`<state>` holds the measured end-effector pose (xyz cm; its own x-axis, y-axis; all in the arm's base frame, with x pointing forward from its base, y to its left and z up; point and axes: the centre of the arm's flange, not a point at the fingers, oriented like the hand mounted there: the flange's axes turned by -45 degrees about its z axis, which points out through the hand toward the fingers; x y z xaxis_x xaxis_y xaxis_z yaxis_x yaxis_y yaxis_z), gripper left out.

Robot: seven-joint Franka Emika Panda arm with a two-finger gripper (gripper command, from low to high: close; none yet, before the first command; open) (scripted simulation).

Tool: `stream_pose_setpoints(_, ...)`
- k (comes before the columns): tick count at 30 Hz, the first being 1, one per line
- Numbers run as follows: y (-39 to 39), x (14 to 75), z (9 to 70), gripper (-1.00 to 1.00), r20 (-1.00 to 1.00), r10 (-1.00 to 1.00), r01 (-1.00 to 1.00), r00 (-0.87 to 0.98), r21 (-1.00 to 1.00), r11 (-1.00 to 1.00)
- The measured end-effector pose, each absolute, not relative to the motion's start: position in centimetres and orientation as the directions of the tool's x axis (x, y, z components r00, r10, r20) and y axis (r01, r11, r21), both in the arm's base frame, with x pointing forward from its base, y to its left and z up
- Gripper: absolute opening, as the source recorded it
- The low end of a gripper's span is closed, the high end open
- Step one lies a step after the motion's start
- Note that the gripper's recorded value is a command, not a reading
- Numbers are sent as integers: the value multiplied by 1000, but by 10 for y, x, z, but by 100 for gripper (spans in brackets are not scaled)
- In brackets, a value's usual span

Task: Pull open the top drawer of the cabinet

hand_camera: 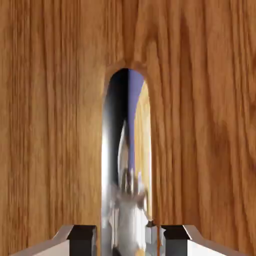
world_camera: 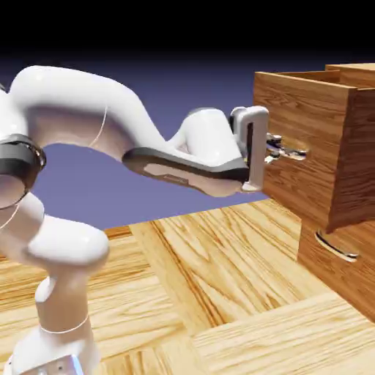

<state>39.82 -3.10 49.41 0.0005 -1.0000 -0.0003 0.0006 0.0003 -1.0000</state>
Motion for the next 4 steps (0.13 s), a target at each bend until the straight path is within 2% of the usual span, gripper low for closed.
stream_pose_setpoints(1,-31,393,494,100,0,-1000,1,0,-1000,0)
stream_pose_setpoints(4,-32,381,494,100,-3,-1000,-1,1,-1000,3)
